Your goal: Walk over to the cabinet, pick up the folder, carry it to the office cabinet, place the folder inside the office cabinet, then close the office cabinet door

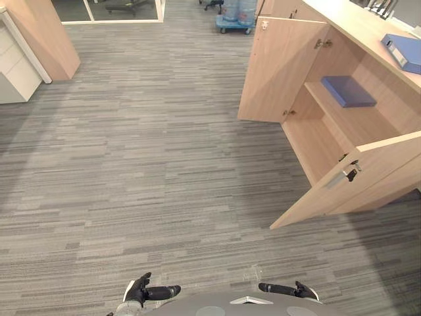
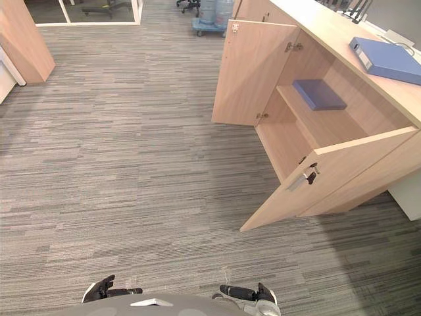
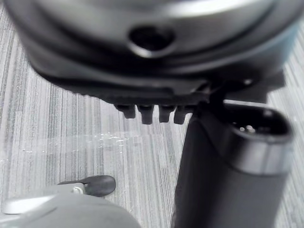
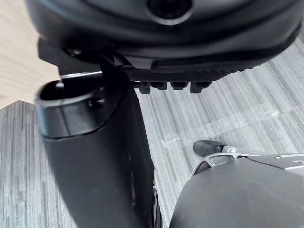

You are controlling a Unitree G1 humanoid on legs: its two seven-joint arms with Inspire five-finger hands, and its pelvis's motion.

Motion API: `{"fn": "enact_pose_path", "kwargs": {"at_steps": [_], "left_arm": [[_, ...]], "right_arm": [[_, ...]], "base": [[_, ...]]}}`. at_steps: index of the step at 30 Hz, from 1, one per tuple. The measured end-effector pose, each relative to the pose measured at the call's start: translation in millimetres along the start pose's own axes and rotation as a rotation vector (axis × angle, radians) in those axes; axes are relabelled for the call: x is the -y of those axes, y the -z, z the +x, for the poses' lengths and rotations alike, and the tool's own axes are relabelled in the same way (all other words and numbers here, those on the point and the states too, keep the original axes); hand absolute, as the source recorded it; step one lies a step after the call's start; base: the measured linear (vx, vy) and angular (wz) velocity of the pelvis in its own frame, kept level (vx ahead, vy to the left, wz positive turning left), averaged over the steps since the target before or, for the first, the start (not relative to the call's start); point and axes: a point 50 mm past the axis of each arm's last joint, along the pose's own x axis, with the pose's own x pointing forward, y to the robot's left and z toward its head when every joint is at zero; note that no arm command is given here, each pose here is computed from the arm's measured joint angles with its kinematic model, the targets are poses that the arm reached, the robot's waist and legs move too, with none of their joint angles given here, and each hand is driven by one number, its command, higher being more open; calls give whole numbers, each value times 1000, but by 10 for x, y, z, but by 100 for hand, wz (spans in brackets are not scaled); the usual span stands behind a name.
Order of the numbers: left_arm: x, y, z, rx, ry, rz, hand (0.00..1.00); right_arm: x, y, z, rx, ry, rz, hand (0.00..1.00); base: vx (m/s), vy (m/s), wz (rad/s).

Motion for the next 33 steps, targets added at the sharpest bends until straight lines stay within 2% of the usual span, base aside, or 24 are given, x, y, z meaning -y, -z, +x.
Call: {"fn": "enact_pose_path", "kwargs": {"at_steps": [10, 16, 21, 27, 31, 33], "left_arm": [[-29, 7, -1, -3, -16, -22, 100], [1, -202, 32, 69, -31, -129, 100], [0, -232, 34, 85, -57, -240, 100], [-17, -319, 54, 98, -94, -248, 100], [-71, -271, 51, 76, -110, -264, 100], [-7, -169, 30, 44, -100, -268, 100]], "right_arm": [[-20, -3, -1, 1, -6, -4, 100], [39, -127, 23, 28, 6, -149, 100], [17, -323, 41, 89, -8, -338, 100], [17, -376, 57, 69, -17, -338, 100], [-190, -349, 39, 63, -63, -277, 100], [-245, -316, 30, 52, -81, -231, 100]], "base": [[-83, -28, -2], [-7, 39, -3], [144, 244, -46], [381, 383, -25], [351, 240, -33], [338, 210, -51]]}}
